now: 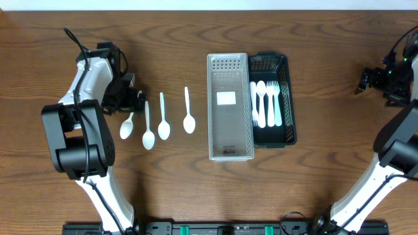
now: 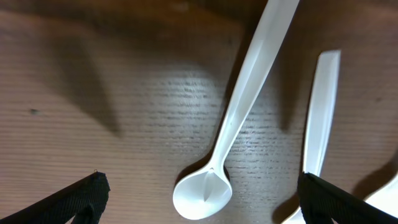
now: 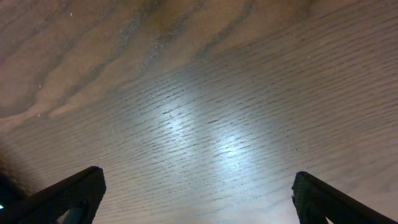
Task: Pack container
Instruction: 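Move the left gripper over the leftmost white spoon, then lower the left gripper and grasp the spoon's handle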
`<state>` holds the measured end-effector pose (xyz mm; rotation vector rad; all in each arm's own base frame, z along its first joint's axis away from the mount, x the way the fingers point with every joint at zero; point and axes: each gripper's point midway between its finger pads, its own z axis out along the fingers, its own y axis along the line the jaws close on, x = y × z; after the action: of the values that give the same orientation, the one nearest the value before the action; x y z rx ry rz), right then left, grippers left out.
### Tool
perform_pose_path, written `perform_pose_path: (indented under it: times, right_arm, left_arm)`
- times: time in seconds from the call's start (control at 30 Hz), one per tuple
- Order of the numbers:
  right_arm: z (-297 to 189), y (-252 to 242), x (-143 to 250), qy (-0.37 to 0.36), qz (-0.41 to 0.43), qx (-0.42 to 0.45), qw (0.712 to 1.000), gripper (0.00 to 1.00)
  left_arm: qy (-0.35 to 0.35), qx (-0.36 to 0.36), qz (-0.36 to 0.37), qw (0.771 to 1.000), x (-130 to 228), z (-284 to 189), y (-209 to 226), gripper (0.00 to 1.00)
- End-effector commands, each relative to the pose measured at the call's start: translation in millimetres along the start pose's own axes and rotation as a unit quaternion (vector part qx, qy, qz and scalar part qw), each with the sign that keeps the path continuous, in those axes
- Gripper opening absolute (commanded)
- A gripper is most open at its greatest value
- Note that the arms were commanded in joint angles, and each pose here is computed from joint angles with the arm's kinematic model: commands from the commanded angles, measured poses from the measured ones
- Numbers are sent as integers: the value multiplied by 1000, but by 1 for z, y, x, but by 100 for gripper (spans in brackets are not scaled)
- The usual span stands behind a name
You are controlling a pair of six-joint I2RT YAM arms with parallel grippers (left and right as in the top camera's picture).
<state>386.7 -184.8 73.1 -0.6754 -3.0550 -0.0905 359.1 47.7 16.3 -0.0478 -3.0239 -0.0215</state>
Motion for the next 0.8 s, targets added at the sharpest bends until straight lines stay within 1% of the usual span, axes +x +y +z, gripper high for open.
perform_pose_path:
  times: [0.0, 0.03, 0.2, 0.23, 0.3, 0.37, 0.4, 0.43, 0.5, 0.77]
  right_arm:
    - [-3, 0, 0, -3, 7, -1, 1000, 99]
    - [-3, 0, 0, -3, 7, -1, 1000, 99]
    - [-3, 0, 0, -3, 7, -2, 1000, 99]
    - [-3, 0, 0, -3, 7, -1, 1000, 99]
    - [-3, 0, 0, -3, 7, -1, 1000, 99]
    - [-3, 0, 0, -3, 7, -1, 1000, 99]
    - [-3, 0, 0, -3, 7, -2, 1000, 99]
    - [-3, 0, 0, -3, 7, -1, 1000, 99]
    - [-3, 0, 0, -3, 7, -2, 1000, 99]
    - [-3, 0, 0, -3, 7, -1, 1000, 99]
  left_arm:
    - [4, -3, 6, 1000, 2, 6, 3, 99]
    - [2, -4, 6, 1000, 1, 6, 3, 98]
    - [-7, -5, 6, 1000, -4, 6, 4, 78]
    - [-9, -5, 6, 1000, -5, 6, 4, 70]
    - [-8, -5, 18, 1000, -4, 6, 4, 60]
    - [-5, -5, 32, 999, -2, 7, 3, 60]
    - [-4, -5, 34, 999, -2, 8, 3, 62]
    - [-3, -4, 34, 999, -1, 9, 3, 67]
    - [-1, -4, 34, 999, 0, 10, 3, 71]
    - [-12, -6, 34, 999, -4, 12, 3, 73]
